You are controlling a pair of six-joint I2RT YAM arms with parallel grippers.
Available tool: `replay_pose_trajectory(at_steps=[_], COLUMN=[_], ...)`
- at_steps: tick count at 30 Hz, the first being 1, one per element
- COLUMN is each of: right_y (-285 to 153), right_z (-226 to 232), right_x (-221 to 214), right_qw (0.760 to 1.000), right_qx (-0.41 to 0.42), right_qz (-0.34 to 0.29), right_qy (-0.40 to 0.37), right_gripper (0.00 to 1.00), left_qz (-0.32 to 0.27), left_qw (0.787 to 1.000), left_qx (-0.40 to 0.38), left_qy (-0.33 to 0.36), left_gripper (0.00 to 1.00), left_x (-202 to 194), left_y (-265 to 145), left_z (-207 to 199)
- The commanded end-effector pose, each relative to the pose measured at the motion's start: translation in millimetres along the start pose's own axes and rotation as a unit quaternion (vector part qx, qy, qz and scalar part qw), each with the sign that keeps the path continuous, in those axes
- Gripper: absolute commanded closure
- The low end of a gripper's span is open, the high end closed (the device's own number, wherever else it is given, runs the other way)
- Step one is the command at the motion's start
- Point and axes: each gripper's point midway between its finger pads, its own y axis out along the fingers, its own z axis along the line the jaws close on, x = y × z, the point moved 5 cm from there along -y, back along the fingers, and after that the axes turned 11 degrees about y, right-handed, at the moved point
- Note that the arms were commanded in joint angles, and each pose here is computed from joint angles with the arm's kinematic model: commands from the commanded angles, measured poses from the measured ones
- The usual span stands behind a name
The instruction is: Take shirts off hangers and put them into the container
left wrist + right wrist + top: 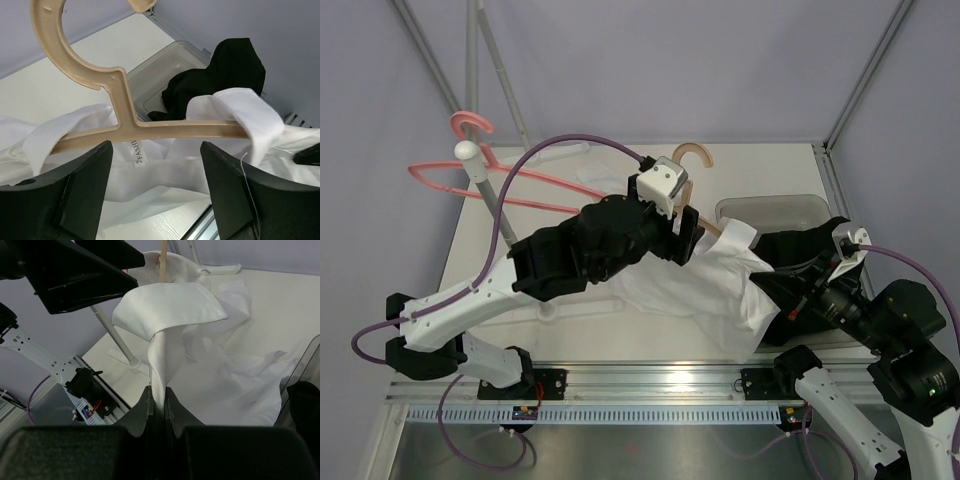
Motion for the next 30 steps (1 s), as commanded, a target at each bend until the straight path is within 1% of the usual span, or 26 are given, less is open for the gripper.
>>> replay_pose_trajectory(at_steps=[1, 7, 13, 15, 17, 19, 20, 21, 22, 24, 25, 26, 27, 30], right_y=[-11, -13, -16, -19, -21, -25, -26, -28, -29, -30, -29, -29, -29, -32], right_z=[21, 30, 33, 36, 38, 40, 40, 40, 40, 39, 35, 34, 32, 26], right_x=[10, 11, 10, 11, 11, 11, 11, 11, 10, 10, 8, 7, 4, -5], right_qw=[0.999, 0.997, 0.996, 0.996, 0.995, 0.995, 0.995, 0.995, 0.995, 0.996, 0.997, 0.998, 0.998, 0.999], right_qx=[0.045, 0.075, 0.087, 0.092, 0.093, 0.095, 0.094, 0.094, 0.092, 0.085, 0.075, 0.068, 0.063, 0.051], right_qz=[-0.015, -0.014, -0.017, -0.019, -0.017, -0.019, -0.020, -0.022, -0.022, -0.023, -0.014, -0.010, -0.001, 0.012], right_qy=[-0.003, 0.002, 0.001, -0.001, -0.001, -0.003, -0.004, -0.005, -0.005, -0.006, -0.003, -0.001, 0.000, -0.001], right_gripper=[1.00, 1.00, 1.00, 1.00, 1.00, 1.00, 1.00, 1.00, 1.00, 1.00, 0.85, 0.58, 0.19, 0.12], left_qz=[-0.053, -0.054, -0.052, -0.050, -0.050, -0.051, -0.052, -0.052, -0.052, -0.057, -0.060, -0.062, -0.065, -0.073], left_qw=[0.998, 0.998, 0.998, 0.998, 0.998, 0.998, 0.998, 0.998, 0.998, 0.998, 0.998, 0.997, 0.997, 0.996], left_qx=[0.017, 0.022, 0.025, 0.027, 0.025, 0.022, 0.021, 0.023, 0.026, 0.030, 0.035, 0.038, 0.043, 0.052], left_qy=[-0.012, -0.007, -0.003, -0.002, -0.004, -0.005, -0.005, -0.005, -0.004, -0.004, -0.003, -0.001, -0.001, 0.002], left_gripper=[0.26, 0.26, 0.26, 0.27, 0.31, 0.49, 0.59, 0.88, 1.00, 1.00, 1.00, 1.00, 1.00, 1.00], left_x=[23, 23, 22, 20, 19, 19, 19, 19, 19, 23, 26, 28, 30, 42], left_y=[-6, -5, -6, -4, -2, 0, 0, 1, 2, 1, 0, -1, -2, -5], left_z=[8, 9, 11, 11, 10, 9, 8, 9, 9, 11, 14, 16, 18, 27])
